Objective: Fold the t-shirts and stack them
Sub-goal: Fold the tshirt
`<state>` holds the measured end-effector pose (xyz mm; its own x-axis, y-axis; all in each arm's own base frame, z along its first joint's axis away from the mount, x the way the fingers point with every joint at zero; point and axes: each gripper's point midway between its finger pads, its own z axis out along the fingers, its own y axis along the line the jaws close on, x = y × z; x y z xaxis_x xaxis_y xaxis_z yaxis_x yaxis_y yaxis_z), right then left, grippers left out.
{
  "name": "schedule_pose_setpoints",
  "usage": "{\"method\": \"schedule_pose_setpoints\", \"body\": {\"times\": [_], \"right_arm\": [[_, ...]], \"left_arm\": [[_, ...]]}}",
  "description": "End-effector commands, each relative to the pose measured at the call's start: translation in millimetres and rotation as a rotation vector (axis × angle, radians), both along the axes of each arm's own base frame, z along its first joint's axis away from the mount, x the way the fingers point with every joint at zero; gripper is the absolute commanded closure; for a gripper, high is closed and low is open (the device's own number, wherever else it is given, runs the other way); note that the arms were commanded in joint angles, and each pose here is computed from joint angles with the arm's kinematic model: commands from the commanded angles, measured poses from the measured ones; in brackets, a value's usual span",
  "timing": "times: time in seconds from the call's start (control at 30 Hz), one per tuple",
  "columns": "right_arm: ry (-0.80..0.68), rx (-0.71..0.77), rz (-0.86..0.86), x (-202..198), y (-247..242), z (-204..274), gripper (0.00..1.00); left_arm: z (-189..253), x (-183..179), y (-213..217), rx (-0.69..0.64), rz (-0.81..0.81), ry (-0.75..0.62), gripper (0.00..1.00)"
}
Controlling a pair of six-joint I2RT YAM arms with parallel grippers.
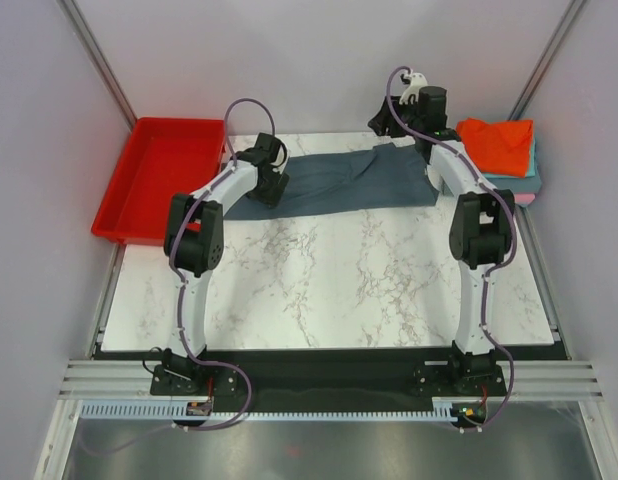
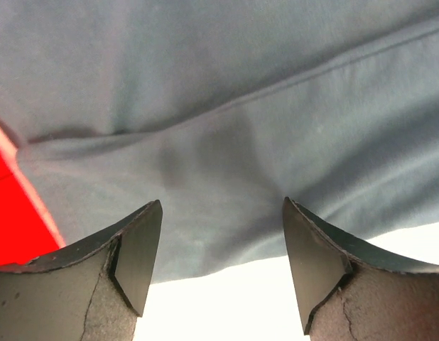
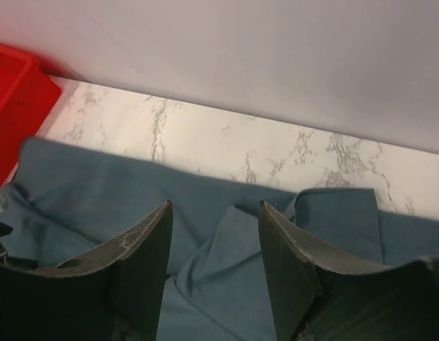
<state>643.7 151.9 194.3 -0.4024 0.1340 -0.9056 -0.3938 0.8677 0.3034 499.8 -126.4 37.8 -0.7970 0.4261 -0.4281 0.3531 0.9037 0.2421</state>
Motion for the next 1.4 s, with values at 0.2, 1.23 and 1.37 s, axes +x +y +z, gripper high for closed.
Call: {"method": "schedule_pose_setpoints", "body": {"times": [0.2, 1.23, 1.37], "right_arm": [[0.251, 0.294, 0.123, -56, 0, -39, 0.41], [0.263, 0.489, 0.097, 18, 74, -134, 0.36], [0.218, 0.475, 0.096, 22, 79, -120, 0.35]], "left_arm": [[120, -3, -40, -0.342, -0.044, -0.132, 0.21], [26, -21, -31, -0.38, 0.031, 0.038, 0.11], [40, -26, -37, -0.367, 0.012, 0.017, 0.06]]}}
